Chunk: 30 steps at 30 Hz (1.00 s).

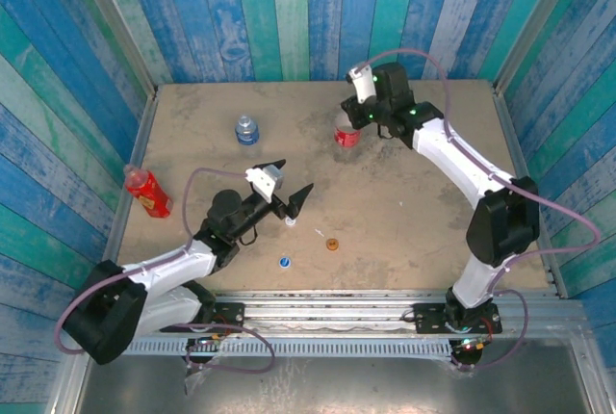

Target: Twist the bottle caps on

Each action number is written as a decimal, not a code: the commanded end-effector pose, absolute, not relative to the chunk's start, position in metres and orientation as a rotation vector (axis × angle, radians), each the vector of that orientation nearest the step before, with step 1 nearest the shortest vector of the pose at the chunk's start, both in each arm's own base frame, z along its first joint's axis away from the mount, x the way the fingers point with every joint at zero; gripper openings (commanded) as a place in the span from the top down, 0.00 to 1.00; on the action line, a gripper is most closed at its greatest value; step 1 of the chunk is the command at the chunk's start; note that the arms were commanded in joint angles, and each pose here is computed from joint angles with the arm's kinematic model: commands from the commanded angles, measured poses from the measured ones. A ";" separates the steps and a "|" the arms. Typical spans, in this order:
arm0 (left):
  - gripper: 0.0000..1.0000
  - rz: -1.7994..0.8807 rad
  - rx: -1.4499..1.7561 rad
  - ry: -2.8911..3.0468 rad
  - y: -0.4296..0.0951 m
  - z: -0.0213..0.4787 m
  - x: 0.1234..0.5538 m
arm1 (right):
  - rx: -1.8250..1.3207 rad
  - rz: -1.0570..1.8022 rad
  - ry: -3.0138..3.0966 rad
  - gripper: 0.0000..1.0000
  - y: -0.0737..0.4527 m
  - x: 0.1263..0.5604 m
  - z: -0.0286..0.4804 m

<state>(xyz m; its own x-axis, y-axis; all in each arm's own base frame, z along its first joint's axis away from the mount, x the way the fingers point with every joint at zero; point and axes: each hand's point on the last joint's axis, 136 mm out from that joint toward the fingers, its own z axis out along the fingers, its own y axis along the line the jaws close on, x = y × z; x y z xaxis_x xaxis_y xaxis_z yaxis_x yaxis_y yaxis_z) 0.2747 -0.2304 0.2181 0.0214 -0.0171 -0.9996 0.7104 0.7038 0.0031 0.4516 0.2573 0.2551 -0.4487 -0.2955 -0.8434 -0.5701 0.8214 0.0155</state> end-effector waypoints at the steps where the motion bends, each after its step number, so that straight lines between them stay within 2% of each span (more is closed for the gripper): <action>1: 0.06 -0.616 0.578 1.433 -0.232 0.220 0.282 | -0.700 0.435 2.031 0.78 0.279 0.422 0.268; 10: 0.06 -0.621 0.595 1.363 -0.252 0.221 0.303 | -0.846 0.521 2.031 0.78 0.328 0.371 0.261; 17: 0.00 -0.586 0.587 1.378 -0.258 0.210 0.323 | -0.921 0.555 2.015 0.78 0.352 0.350 0.260; 30: 0.16 -0.570 0.517 1.410 -0.257 0.194 0.345 | -0.960 0.553 2.021 0.79 0.355 0.345 0.254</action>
